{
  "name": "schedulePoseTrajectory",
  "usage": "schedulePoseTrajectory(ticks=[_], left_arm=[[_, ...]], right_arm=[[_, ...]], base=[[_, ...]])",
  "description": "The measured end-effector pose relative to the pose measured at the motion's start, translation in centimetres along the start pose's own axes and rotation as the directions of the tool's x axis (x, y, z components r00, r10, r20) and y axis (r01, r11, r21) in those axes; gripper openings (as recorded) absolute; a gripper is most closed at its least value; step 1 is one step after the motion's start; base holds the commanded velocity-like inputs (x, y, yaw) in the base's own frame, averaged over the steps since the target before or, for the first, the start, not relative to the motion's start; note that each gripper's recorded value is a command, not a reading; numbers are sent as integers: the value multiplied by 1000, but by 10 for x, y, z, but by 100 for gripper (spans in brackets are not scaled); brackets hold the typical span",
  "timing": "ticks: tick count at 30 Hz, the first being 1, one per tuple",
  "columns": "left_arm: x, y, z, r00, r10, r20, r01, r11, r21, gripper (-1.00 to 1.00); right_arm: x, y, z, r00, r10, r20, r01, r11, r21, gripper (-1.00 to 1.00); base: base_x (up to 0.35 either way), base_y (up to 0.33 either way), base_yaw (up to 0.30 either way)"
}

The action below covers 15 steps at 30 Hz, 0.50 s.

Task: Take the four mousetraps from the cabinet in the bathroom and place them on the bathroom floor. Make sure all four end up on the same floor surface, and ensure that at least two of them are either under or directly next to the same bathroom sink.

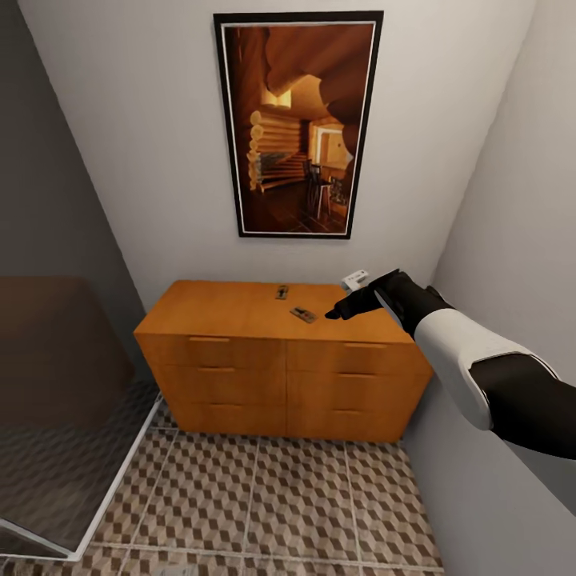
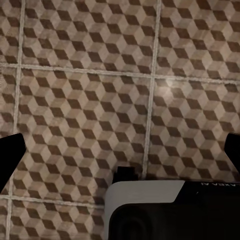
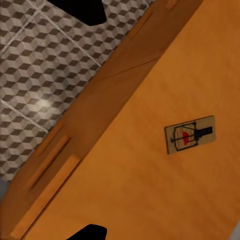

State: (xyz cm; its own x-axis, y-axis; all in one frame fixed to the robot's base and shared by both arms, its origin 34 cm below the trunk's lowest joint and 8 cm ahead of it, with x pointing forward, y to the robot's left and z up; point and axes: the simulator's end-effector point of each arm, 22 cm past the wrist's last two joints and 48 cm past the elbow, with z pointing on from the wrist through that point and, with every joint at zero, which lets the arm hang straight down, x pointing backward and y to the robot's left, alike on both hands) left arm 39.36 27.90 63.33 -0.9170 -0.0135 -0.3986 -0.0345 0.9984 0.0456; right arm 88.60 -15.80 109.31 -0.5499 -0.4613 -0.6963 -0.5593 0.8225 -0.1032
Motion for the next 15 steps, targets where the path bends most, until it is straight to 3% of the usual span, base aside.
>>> schedulePoseTrajectory(ticks=[15], left_arm=[[6, 0, 1, 1000, 1, -13, -1, 1000, 0, 100]], right_arm=[[10, 1, 9, 1000, 8, -17, -8, 1000, -8, 100]], base=[[0, 0, 142]])
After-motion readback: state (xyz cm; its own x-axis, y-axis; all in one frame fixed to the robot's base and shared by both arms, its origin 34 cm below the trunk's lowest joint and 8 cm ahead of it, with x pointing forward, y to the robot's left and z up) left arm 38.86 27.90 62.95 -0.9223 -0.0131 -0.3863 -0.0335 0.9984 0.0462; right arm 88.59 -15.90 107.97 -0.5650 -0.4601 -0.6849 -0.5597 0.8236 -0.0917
